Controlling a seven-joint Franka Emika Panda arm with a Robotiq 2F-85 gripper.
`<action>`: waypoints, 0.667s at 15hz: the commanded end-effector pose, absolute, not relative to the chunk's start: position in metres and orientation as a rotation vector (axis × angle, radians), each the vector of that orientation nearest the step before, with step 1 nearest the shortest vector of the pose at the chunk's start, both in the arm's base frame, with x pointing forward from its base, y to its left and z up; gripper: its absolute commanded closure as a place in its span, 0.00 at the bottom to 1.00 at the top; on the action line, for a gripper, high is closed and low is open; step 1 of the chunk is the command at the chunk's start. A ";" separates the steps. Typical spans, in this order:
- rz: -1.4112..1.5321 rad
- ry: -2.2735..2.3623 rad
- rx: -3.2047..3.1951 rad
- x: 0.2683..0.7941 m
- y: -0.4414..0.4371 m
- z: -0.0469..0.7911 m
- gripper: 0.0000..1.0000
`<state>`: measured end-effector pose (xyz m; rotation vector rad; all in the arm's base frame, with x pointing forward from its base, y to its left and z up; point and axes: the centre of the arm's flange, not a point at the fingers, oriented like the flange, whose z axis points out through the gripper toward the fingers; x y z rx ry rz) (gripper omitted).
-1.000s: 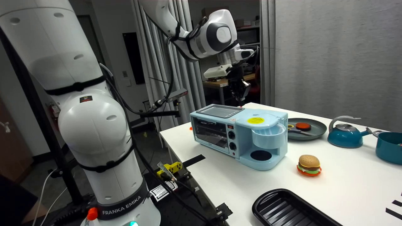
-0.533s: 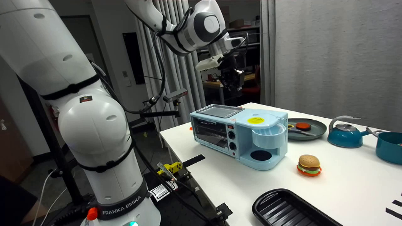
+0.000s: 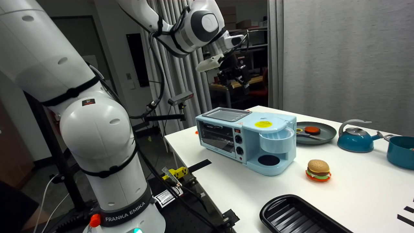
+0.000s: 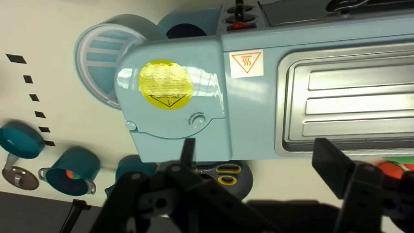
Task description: Turn on the switch and press the button
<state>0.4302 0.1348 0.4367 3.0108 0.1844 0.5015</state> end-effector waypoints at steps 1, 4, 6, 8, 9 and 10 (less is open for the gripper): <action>0.571 0.194 2.994 0.411 0.135 0.440 0.00; 0.513 0.193 3.004 0.423 0.136 0.438 0.00; 0.514 0.193 3.003 0.422 0.135 0.438 0.00; 0.512 0.193 3.003 0.421 0.135 0.437 0.00; 0.511 0.193 3.003 0.421 0.135 0.437 0.00; 0.511 0.193 3.003 0.421 0.135 0.437 0.00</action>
